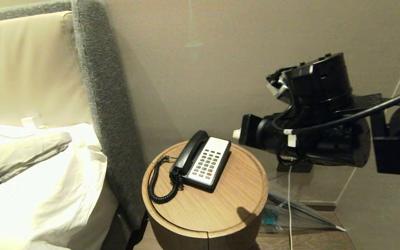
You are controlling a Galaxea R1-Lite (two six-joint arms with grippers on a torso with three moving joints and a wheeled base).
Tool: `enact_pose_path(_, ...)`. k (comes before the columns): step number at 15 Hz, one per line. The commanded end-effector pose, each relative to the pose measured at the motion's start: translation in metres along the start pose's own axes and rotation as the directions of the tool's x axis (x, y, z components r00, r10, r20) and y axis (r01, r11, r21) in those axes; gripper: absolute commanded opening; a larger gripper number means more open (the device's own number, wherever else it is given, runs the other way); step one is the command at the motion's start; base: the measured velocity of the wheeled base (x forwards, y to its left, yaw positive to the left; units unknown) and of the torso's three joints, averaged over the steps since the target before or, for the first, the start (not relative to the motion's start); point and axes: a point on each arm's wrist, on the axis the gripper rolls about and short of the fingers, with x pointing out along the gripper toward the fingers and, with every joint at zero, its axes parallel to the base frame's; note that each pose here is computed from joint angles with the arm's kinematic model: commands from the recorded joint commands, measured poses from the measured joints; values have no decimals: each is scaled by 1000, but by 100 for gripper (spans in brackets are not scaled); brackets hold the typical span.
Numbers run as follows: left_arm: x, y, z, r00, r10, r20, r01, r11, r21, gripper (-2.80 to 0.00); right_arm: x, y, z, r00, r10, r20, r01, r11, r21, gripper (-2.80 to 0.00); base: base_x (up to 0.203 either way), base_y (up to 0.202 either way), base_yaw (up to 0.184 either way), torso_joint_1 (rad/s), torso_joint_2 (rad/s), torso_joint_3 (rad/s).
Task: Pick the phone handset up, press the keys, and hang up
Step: End the call using the dial pad
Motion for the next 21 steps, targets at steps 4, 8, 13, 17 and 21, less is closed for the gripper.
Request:
enact_pose_path(4,-17,3,-4,998,-23,50,23,1000,-8,-280,46,15,-10,994,-63,-90,50,989,-136,-280,0,0,0,0,0,0)
enact_pose_path(8,-22,5,-7,998,-27,54,28,1000,-6,-280,76,15,-21,983,-131,-126,104,974,-199,-280,0,0,0,0,0,0)
enact_pose_path(13,-20,7,-9,999,-15,46,15,1000,-10,-280,93,9,-34,954,-219,-207,160,950,-267,-280,0,0,0,0,0,0)
enact_pose_path(17,-21,9,-11,999,-14,40,15,1000,-10,-280,113,11,-40,951,-232,-206,172,946,-274,-280,0,0,0,0,0,0)
enact_pose_path(21,-21,10,-12,999,-12,37,12,1000,-9,-280,125,9,-45,945,-247,-213,184,942,-280,-280,0,0,0,0,0,0)
